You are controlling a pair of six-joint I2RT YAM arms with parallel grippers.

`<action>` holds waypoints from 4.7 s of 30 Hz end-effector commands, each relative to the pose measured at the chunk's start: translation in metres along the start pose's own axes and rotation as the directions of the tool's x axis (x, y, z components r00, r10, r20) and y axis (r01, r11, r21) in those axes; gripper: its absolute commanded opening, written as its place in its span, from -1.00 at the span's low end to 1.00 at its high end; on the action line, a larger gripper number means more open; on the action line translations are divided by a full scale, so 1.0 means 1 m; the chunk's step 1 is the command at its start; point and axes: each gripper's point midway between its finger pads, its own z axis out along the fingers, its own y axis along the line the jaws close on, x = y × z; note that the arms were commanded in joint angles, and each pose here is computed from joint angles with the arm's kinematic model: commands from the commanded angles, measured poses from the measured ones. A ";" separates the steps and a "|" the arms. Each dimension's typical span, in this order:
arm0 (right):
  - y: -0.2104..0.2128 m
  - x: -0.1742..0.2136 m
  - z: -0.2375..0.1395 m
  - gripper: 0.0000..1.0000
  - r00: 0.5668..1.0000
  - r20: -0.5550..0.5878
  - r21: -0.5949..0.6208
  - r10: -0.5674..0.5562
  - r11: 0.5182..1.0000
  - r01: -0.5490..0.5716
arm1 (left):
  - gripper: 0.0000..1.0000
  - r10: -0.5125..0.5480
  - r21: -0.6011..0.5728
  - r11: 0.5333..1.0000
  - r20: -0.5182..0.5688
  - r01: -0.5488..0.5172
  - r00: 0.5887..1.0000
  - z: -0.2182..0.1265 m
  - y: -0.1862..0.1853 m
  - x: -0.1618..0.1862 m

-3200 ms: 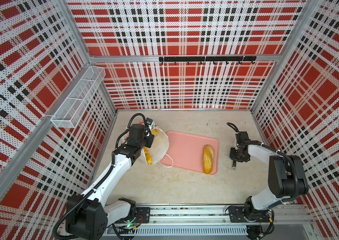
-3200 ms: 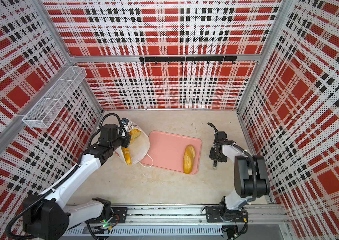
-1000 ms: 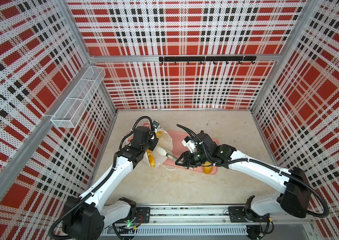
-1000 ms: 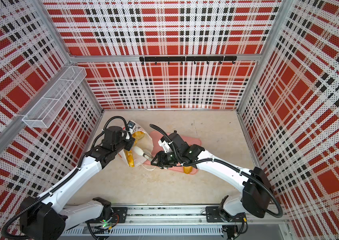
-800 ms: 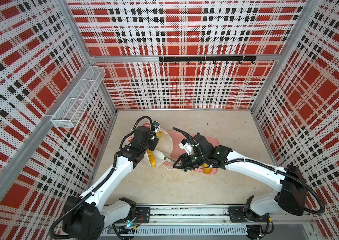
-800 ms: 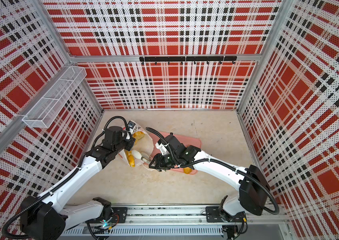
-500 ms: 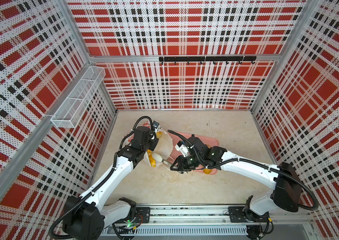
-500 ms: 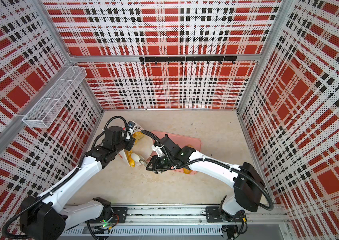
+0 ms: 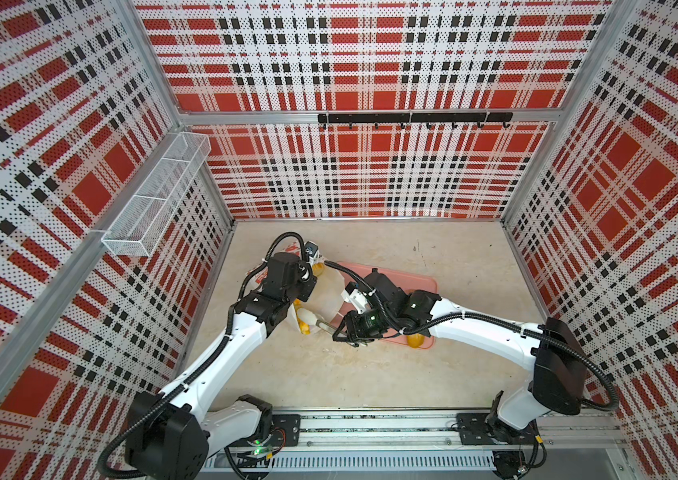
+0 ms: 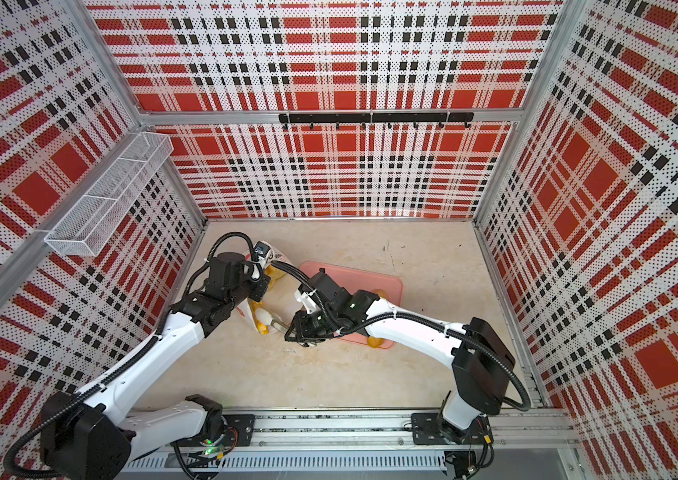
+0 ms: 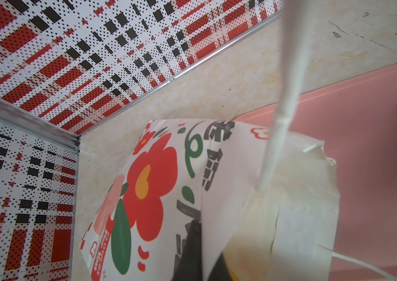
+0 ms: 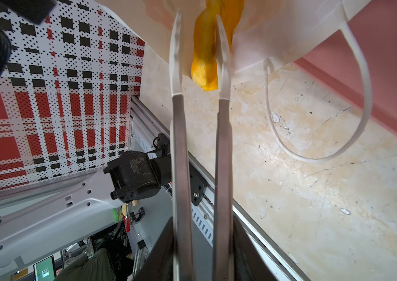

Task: Take the fake bread out of the paper bag
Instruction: 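Insert the tongs into the bag mouth and pinch a yellow bread, then pull the pinched twisted yellow bread out of the bag toward the tray, then lower the bread onto the tray beside the first bread with the tongs, then swing the tongs with the right gripper back into the bag mouth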

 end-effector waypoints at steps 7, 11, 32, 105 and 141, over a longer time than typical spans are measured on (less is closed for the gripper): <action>0.008 -0.005 -0.001 -0.24 0.998 0.018 0.035 -0.056 0.998 0.055 | -1.00 -0.023 -0.022 0.999 0.039 0.024 0.999 -0.002 0.005 -0.008; 0.003 -0.004 0.001 -0.35 0.998 0.007 0.054 -0.061 0.997 0.060 | -1.00 -0.022 -0.022 0.999 0.038 0.023 0.999 -0.002 0.005 -0.008; -0.011 -0.001 -0.075 -1.00 0.977 0.211 -0.113 0.018 0.994 0.006 | -1.00 -0.098 -0.133 0.986 0.024 0.101 0.995 0.004 0.034 0.001; -0.137 0.056 -0.108 -0.50 0.850 0.430 0.064 0.305 0.929 -0.365 | -1.00 -0.220 -0.414 0.885 0.030 0.213 0.975 -0.008 0.095 0.023; -0.022 -0.004 -0.164 -0.41 0.909 0.416 0.067 -0.012 0.998 -0.017 | -1.00 -0.082 -0.290 0.953 0.035 0.089 0.996 -0.005 0.046 0.009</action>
